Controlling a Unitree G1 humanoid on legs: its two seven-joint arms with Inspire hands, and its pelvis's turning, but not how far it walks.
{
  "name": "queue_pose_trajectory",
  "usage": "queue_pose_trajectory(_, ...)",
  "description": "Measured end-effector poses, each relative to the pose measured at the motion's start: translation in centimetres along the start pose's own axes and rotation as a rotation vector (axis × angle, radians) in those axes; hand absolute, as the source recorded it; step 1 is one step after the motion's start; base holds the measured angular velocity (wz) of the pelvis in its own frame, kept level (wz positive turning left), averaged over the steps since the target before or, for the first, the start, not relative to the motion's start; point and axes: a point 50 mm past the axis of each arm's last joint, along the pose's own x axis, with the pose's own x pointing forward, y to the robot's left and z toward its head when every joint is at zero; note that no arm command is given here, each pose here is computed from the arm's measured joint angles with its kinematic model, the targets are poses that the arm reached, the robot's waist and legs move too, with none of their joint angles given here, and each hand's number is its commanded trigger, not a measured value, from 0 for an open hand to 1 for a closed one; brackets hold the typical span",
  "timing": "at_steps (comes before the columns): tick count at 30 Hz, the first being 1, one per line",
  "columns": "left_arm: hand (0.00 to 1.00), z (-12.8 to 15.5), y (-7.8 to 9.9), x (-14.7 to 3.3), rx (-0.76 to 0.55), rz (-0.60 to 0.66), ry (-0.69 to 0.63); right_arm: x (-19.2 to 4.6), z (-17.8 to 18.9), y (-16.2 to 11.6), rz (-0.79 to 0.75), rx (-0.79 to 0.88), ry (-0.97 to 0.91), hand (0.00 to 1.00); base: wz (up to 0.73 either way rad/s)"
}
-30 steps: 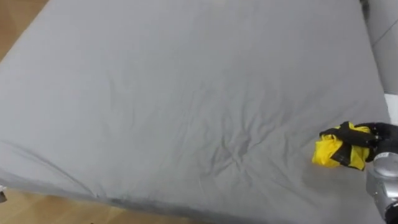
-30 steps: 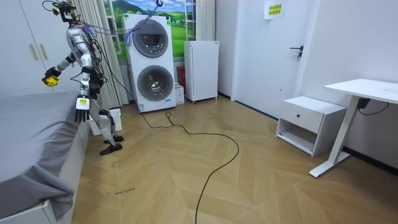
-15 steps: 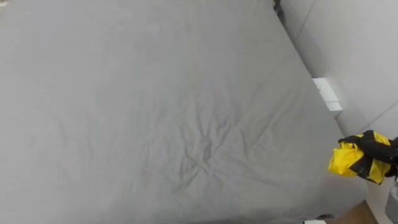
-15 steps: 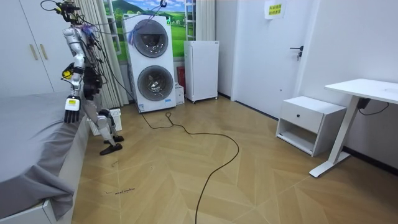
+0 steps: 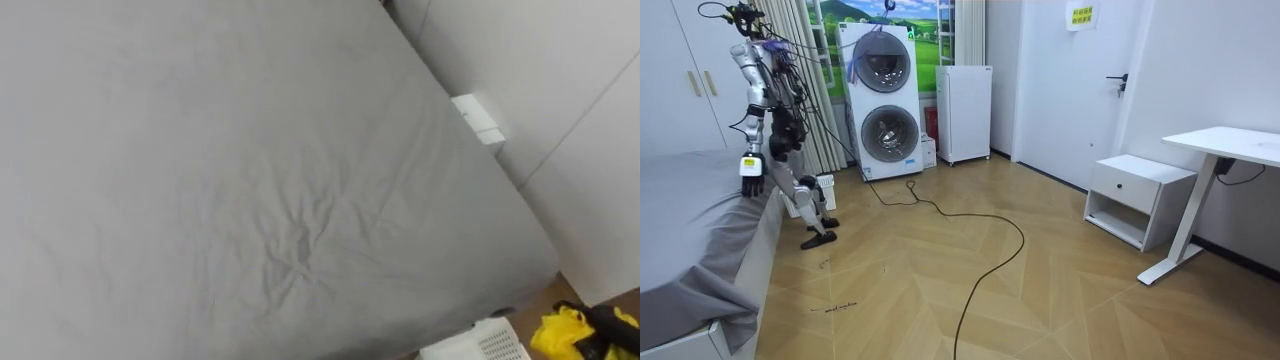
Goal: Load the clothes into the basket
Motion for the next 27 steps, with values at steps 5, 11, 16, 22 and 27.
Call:
queue_pose_trajectory(5,0.00,-0.2,-0.5,0.0,0.041,-0.017,0.017,0.1,0.3,-0.1,-0.011,0.017,-0.007,1.00,-0.15)
queue_pose_trajectory(11,0.00,0.3,-1.6,-0.1,0.105,-0.045,0.003,0.7,1.1,0.3,-0.020,0.024,-0.005,1.00,-0.26)
queue_pose_trajectory(16,0.00,0.9,-2.0,0.0,0.124,-0.053,-0.008,1.0,1.9,1.2,-0.016,-0.007,-0.019,0.15,-0.30)
queue_pose_trajectory(22,0.00,1.2,-2.4,0.0,0.089,-0.056,-0.014,1.2,2.9,1.2,-0.018,0.011,-0.067,0.00,-0.09)
queue_pose_trajectory(27,0.00,1.5,-2.5,-0.1,0.081,-0.061,-0.042,1.4,3.7,0.6,-0.031,0.010,-0.093,0.00,-0.02)
